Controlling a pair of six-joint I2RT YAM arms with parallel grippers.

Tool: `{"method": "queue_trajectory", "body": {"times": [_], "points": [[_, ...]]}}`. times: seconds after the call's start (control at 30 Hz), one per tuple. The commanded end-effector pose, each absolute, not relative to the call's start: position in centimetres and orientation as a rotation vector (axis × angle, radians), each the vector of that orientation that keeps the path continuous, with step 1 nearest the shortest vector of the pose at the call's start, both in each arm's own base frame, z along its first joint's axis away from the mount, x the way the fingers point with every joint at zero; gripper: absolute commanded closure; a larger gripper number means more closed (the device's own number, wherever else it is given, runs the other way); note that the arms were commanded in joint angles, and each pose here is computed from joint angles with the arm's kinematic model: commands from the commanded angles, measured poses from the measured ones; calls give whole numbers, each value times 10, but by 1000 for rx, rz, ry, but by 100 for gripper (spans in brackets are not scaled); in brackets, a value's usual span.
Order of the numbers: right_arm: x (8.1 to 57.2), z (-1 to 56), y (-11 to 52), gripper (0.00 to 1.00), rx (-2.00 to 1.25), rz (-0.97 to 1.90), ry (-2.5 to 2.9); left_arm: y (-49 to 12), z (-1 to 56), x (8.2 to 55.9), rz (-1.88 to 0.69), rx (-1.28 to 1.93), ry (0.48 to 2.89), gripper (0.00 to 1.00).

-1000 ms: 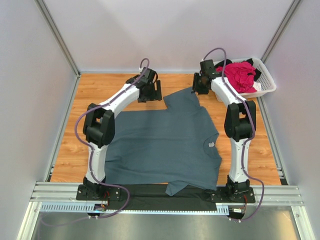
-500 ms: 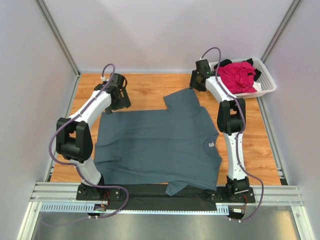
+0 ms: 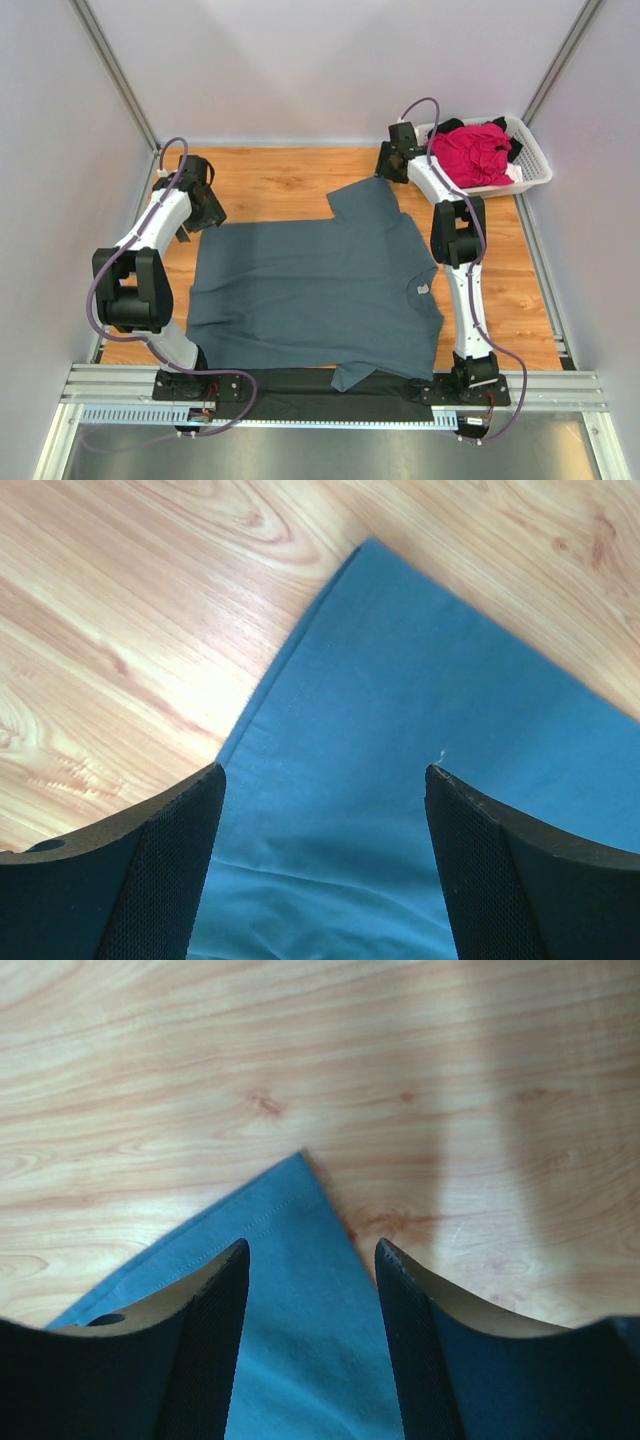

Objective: Fold and stack the t-shirts
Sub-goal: Flatten the tshirt out, then fold the tshirt

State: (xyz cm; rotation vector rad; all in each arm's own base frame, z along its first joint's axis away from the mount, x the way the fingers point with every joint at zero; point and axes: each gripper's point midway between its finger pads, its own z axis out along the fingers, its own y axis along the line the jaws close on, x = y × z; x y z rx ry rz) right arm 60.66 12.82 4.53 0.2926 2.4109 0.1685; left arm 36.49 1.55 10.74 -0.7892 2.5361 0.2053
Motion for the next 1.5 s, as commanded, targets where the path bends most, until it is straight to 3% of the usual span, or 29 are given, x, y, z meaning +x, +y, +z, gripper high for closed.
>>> {"method": "queue_trajectory", "body": {"times": [0.0, 0.37, 0.67, 0.87, 1.13, 1.23, 1.47], "points": [[635, 63, 133, 44, 319, 210, 2300, 18, 123, 369, 168, -778, 2481, 13], [631, 36, 139, 52, 297, 198, 2363, 25, 125, 366, 173, -785, 2479, 13], [620, 28, 134, 73, 224, 96, 2416, 38, 120, 366, 208, -818, 2482, 13], [618, 27, 135, 100, 197, 98, 2426, 39, 110, 366, 186, -876, 2493, 14], [622, 63, 142, 100, 172, 177, 2347, 42, 85, 375, 121, -994, 2542, 18], [629, 96, 144, 100, 154, 203, 2274, 38, 74, 391, 80, -962, 2566, 21], [633, 112, 150, 100, 134, 246, 2244, 44, 64, 425, 93, -894, 2543, 24]]}}
